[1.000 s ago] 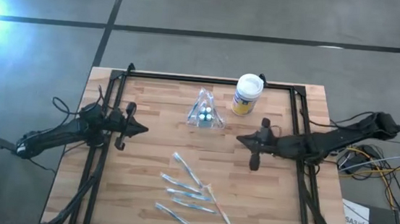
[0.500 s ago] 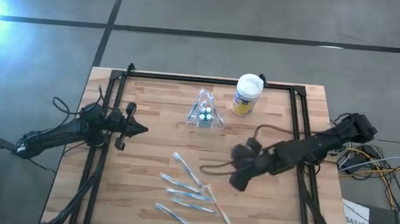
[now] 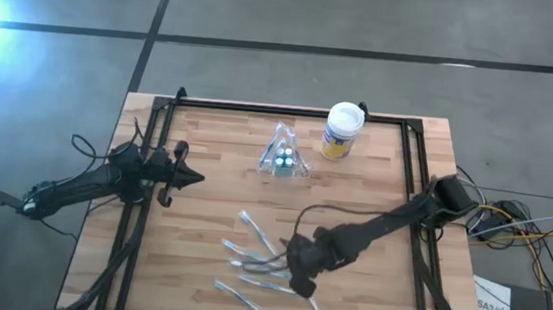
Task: Pick & Place toothbrushing station
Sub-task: Put the yellow toothbrush into the transparent organizer
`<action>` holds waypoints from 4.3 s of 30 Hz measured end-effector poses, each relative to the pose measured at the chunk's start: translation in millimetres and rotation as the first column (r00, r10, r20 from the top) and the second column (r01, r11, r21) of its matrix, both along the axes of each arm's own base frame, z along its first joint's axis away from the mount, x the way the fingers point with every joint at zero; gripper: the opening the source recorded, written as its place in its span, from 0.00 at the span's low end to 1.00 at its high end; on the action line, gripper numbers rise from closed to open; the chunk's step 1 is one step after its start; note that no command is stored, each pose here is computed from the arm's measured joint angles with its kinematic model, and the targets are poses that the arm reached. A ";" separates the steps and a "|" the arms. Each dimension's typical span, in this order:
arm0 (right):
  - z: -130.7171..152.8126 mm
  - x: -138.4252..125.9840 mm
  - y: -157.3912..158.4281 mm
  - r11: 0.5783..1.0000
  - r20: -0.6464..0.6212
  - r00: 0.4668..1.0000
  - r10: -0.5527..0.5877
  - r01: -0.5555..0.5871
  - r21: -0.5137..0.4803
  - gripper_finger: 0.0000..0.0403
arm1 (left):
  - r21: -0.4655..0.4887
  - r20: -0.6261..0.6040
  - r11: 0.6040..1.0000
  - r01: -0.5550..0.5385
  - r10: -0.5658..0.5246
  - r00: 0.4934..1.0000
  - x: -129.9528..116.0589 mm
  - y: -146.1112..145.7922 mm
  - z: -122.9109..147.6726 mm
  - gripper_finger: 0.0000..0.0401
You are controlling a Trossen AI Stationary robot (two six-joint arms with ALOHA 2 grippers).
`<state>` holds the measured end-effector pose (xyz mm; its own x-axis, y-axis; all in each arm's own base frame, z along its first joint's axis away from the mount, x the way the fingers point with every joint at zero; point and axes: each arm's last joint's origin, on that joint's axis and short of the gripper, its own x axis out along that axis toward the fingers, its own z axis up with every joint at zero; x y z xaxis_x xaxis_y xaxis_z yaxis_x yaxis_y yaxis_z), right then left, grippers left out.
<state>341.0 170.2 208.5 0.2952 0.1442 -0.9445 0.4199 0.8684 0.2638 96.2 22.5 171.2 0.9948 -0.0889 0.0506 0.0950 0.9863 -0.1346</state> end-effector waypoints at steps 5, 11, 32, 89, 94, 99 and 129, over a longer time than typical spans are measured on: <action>-12.3 1.9 16.6 1.000 -0.032 0.999 0.011 -0.011 0.000 0.20 | -0.001 -0.001 1.000 0.000 0.000 1.000 0.0 0.0 -0.1 0.02; -23.7 6.7 19.0 1.000 -0.058 0.998 -0.031 0.031 -0.004 0.38 | -0.027 -0.003 1.000 0.001 -0.001 1.000 0.0 0.0 -0.1 0.04; -60.0 14.2 21.7 0.998 -0.087 0.996 -0.020 0.015 -0.060 0.57 | -0.033 -0.017 0.999 0.001 -0.001 1.000 0.1 0.0 -1.6 0.05; 139.2 -128.3 -58.9 0.757 0.675 0.440 0.593 -0.019 -0.653 0.03 | -0.009 -0.041 1.000 -0.003 0.003 0.999 0.5 0.3 -4.1 0.03; 107.0 -159.6 -84.8 0.790 0.761 0.336 0.555 0.072 -0.608 0.03 | 0.005 -0.040 1.000 -0.004 0.004 0.999 0.5 0.3 -4.2 0.02; 85.4 -182.9 -97.8 0.803 0.808 0.193 0.556 0.124 -0.582 0.03 | 0.052 -0.036 0.998 -0.037 0.039 0.999 0.6 1.2 -4.2 0.04; 0.1 -214.6 -114.7 0.771 0.801 0.062 0.595 0.238 -0.591 0.02 | 0.069 -0.014 0.987 -0.147 0.149 0.989 0.6 4.4 -2.2 0.02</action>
